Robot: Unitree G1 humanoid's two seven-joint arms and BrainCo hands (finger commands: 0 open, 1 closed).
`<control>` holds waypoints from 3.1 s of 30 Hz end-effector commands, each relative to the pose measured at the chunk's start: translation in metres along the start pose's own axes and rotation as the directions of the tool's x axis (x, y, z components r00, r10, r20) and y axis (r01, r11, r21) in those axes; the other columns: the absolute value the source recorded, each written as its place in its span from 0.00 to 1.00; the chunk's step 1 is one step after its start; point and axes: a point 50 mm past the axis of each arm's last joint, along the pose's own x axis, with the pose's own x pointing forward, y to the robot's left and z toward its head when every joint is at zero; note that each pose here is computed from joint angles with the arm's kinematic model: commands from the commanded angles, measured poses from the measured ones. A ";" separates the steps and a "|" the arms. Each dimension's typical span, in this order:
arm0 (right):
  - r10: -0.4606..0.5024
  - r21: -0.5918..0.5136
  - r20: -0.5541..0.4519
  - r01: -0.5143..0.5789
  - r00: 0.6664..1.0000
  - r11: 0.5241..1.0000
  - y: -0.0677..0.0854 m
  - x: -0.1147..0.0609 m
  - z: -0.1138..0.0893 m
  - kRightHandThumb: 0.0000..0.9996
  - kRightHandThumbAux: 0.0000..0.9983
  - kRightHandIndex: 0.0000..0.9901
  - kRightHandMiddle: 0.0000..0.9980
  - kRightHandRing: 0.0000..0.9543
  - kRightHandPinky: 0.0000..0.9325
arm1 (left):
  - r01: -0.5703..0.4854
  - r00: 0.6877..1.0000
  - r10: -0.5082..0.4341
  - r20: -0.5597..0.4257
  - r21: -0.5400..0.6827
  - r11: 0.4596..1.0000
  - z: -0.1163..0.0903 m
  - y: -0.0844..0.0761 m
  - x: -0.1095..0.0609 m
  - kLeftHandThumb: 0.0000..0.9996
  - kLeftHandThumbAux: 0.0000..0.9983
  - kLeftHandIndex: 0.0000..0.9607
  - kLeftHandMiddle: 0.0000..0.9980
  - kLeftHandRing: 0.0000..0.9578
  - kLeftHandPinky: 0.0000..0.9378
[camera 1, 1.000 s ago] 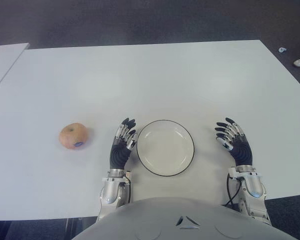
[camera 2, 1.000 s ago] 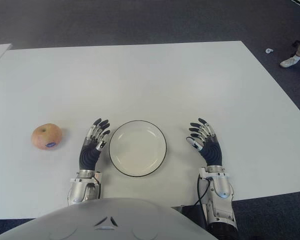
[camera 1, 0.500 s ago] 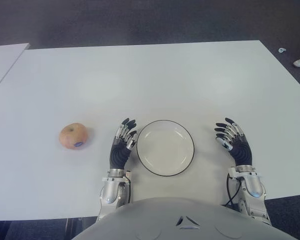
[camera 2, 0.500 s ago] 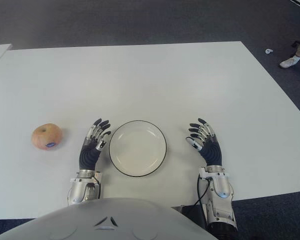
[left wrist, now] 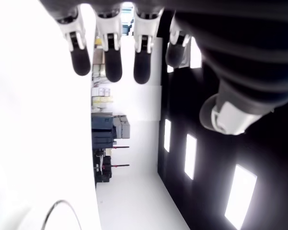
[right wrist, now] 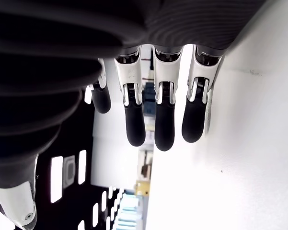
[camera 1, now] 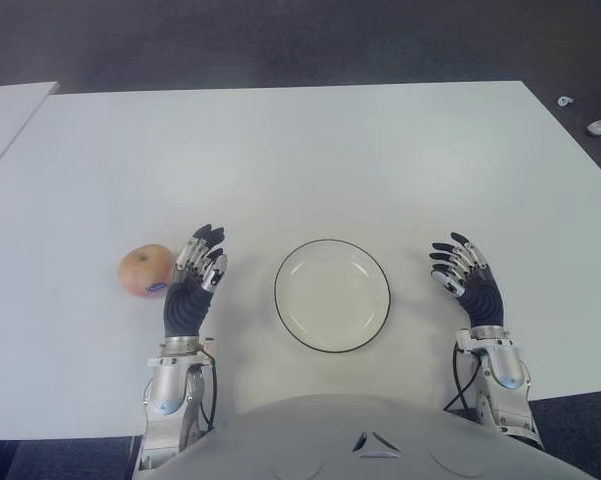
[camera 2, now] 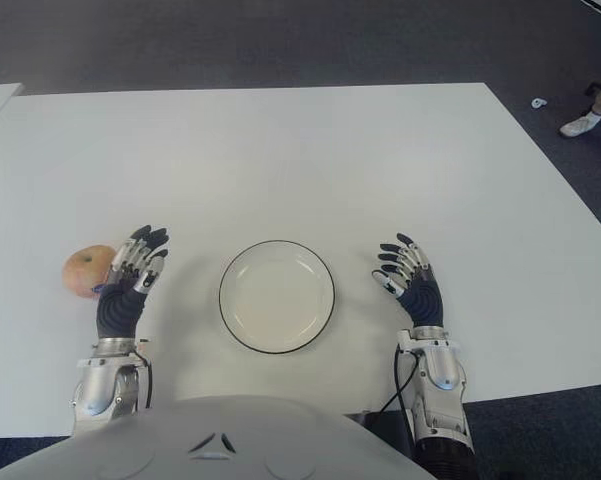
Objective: Put the apples into the plate.
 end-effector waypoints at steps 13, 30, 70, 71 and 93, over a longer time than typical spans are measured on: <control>0.038 0.061 -0.223 -0.024 0.974 0.998 0.010 -0.019 -0.041 0.36 0.67 0.14 0.30 0.33 0.38 | 0.025 0.990 -0.039 0.136 0.103 0.994 0.043 0.008 0.025 0.39 0.49 0.17 0.19 0.18 0.19; 0.037 0.068 -0.228 -0.022 0.973 0.997 0.010 -0.018 -0.044 0.35 0.67 0.14 0.31 0.34 0.40 | -0.012 0.944 -0.212 0.254 0.667 0.745 0.081 0.021 0.034 0.37 0.49 0.15 0.17 0.17 0.18; 0.028 0.061 -0.220 -0.015 0.975 0.998 0.007 -0.017 -0.047 0.37 0.70 0.15 0.30 0.33 0.40 | 0.007 0.882 -0.448 -0.147 0.954 -0.299 0.110 0.073 0.060 0.30 0.28 0.15 0.15 0.11 0.12; 0.028 0.061 -0.220 -0.015 0.975 0.998 0.007 -0.017 -0.047 0.37 0.70 0.15 0.30 0.33 0.40 | 0.011 0.883 -0.446 -0.150 0.954 -0.298 0.110 0.074 0.060 0.30 0.28 0.15 0.14 0.11 0.12; 0.003 0.043 -0.244 0.008 0.970 0.999 -0.010 -0.016 -0.049 0.39 0.67 0.15 0.30 0.33 0.38 | 0.154 0.933 -0.300 -0.199 0.974 -0.168 0.070 0.120 0.035 0.32 0.28 0.14 0.13 0.13 0.17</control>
